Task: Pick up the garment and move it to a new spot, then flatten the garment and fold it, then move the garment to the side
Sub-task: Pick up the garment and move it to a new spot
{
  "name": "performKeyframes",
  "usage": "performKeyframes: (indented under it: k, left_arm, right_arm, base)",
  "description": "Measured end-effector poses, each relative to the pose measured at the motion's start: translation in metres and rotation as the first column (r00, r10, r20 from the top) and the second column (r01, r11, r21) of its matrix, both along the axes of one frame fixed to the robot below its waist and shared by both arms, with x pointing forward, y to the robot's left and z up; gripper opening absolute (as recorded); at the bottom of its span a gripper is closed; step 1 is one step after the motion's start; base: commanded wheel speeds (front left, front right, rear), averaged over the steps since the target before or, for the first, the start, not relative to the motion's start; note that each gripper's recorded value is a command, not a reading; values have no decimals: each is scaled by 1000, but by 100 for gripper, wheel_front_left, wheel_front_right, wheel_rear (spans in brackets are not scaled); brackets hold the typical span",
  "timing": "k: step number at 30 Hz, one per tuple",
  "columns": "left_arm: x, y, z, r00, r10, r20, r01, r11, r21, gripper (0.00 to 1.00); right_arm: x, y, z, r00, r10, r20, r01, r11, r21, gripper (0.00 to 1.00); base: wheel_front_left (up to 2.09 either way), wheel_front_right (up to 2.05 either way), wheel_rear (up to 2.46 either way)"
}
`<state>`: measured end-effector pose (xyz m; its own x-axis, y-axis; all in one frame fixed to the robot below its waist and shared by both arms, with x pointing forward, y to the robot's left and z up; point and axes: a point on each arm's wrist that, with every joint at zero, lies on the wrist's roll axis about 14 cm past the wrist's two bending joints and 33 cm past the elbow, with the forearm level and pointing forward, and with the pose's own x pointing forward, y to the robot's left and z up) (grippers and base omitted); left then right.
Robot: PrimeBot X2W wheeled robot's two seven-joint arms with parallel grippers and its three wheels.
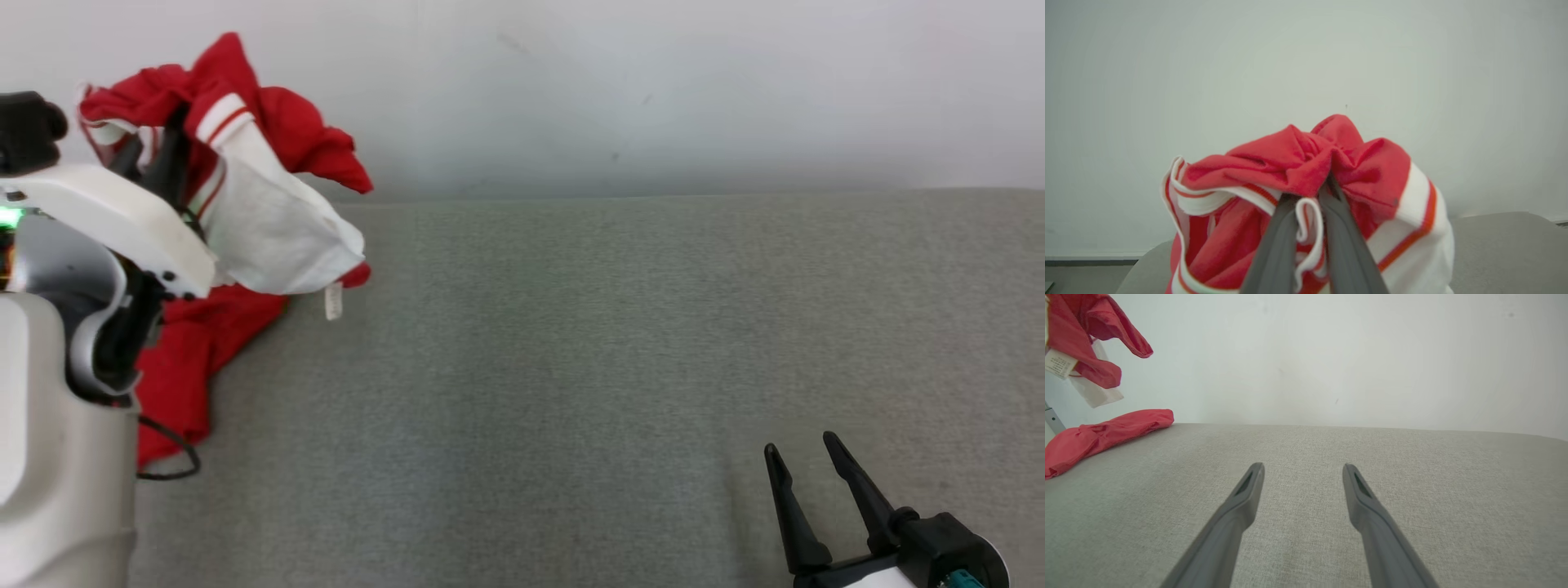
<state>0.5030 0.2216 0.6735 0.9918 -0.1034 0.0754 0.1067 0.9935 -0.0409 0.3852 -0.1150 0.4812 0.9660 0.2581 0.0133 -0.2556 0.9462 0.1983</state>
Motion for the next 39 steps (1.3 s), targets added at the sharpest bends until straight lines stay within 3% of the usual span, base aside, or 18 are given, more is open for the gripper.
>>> performKeyframes:
  k: [9, 12, 19, 31, 35, 36, 37, 38, 39]
  left_arm:
    - [-11, -104, 7, 963, -266, 36, 267, 962, -48, 0]
    - [-19, -148, -5, 928, -373, 15, 373, 926, -63, 0]
    - [-44, -250, -41, 802, -596, -43, 589, 801, -112, 0]
    - [-71, -346, -161, 612, -738, -284, 732, 665, -151, 0]
    - [-74, -356, -182, 599, -751, -276, 748, 649, -143, 0]
    - [-76, -360, -181, 595, -765, -248, 758, 636, -145, 26]
    - [-79, -365, -181, 585, -776, -234, 769, 623, -143, 46]
    - [-84, -368, -186, 570, -786, -238, 777, 610, -153, 100]
    - [-88, -369, -190, 564, -791, -237, 781, 604, -157, 100]
  right_arm:
    - [-15, -34, 1, 994, -106, 0, 106, 994, -2, 100]
    - [-21, -45, 1, 990, -142, -1, 142, 990, -3, 100]
    - [-37, -79, 1, 968, -249, -5, 249, 968, -7, 100]
    - [-49, -111, -16, 931, -359, -66, 358, 933, -23, 100]
    - [-45, -109, -17, 932, -356, -70, 355, 935, -24, 100]
    - [-44, -108, -17, 933, -354, -70, 353, 935, -25, 100]
    - [-43, -107, -16, 934, -350, -68, 349, 937, -25, 100]
    - [-41, -106, -16, 936, -345, -67, 344, 939, -24, 100]
    - [-40, -105, -16, 937, -343, -67, 342, 939, -24, 100]
  base:
    - [0, 0, 0]
    - [0, 0, 0]
    - [0, 0, 0]
    - [0, 0, 0]
    - [0, 0, 0]
    - [0, 0, 0]
    - [0, 0, 0]
    - [0, 0, 0]
    - [0, 0, 0]
